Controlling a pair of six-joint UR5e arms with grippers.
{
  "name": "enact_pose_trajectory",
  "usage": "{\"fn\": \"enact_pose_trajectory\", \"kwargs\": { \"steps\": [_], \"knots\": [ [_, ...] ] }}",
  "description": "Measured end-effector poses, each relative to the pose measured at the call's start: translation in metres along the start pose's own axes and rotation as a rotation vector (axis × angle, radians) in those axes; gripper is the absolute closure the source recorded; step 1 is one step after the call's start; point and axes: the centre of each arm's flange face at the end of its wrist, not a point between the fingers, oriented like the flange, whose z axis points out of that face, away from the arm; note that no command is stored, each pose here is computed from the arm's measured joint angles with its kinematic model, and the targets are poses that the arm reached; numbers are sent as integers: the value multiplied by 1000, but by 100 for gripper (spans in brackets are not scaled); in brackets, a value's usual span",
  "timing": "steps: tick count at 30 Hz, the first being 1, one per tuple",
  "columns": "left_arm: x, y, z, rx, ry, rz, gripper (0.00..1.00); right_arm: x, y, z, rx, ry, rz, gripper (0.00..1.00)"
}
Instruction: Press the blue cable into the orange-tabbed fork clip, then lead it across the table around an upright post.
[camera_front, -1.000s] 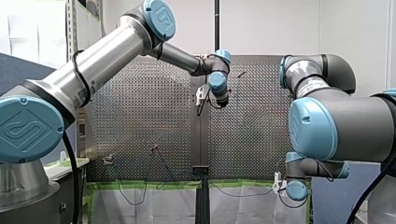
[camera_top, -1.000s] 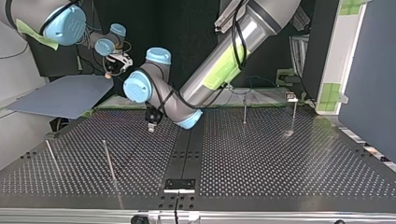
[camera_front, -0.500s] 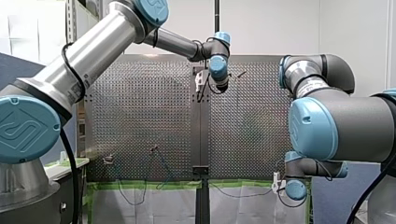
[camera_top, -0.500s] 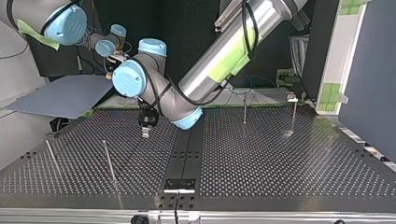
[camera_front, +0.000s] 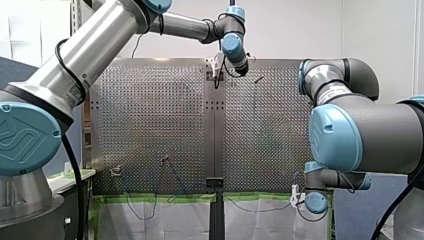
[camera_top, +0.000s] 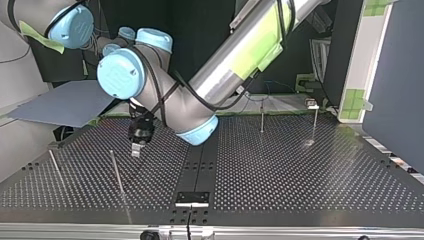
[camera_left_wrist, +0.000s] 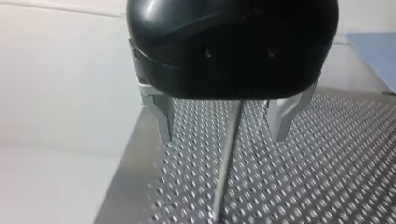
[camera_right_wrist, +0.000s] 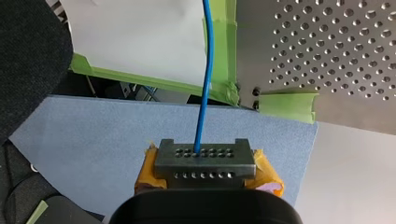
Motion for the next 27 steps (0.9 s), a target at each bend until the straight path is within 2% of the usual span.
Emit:
{"fn": "enact_pose_trajectory", "kwargs": {
  "steps": [5,11,27],
  "knots": [
    [-14,-4,-3,40,-1,-12,0,0,-2,0,4,-5,-6,100],
    [-26,-5,-1,82,-15,-59,0,1,-5,0,9,-8,-12,100],
    [-27,-2,8,187,8,-157,0,1,-12,-2,18,-10,-18,100]
  ]
}}
